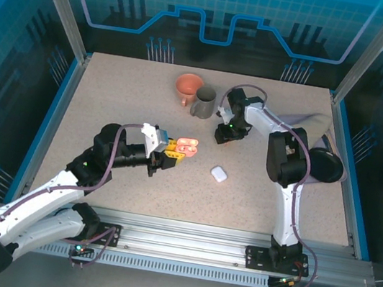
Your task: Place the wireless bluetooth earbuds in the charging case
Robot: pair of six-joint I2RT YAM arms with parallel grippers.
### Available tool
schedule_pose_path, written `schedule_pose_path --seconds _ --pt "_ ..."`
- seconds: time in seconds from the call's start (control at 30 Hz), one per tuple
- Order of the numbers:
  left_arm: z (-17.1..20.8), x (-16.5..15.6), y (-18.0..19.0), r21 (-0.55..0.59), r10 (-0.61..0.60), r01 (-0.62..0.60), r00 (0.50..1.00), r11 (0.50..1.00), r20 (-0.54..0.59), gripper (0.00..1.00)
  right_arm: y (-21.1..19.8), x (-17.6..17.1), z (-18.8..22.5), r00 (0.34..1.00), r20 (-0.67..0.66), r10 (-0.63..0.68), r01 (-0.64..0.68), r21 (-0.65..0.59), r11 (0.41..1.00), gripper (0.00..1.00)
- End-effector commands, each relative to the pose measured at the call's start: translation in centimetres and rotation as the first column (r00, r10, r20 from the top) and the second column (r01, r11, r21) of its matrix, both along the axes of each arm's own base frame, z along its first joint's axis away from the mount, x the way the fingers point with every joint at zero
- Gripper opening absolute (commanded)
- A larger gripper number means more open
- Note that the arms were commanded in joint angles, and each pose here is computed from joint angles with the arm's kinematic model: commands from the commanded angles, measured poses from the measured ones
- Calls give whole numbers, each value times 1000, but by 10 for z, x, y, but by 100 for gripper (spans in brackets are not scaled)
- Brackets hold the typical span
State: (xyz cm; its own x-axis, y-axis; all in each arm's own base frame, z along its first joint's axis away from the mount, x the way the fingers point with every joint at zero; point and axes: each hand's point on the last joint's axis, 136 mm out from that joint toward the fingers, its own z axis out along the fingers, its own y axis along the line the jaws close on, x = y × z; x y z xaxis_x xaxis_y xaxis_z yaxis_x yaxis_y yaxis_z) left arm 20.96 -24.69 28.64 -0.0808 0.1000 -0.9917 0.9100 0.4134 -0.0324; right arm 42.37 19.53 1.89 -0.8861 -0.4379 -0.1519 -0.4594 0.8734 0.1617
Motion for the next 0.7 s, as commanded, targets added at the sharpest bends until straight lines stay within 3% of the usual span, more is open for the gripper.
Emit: schedule_pose_path --seconds 0.0,0.67 --pt "-4 -2 1 10 6 -6 1000 1000 12 0 0 -23 -2 998 -58 28 -30 -30 999 43" --pt "-5 -1 1 18 9 -9 1000 1000 10 0 -5 -27 -5 997 -69 40 -44 -64 997 33"
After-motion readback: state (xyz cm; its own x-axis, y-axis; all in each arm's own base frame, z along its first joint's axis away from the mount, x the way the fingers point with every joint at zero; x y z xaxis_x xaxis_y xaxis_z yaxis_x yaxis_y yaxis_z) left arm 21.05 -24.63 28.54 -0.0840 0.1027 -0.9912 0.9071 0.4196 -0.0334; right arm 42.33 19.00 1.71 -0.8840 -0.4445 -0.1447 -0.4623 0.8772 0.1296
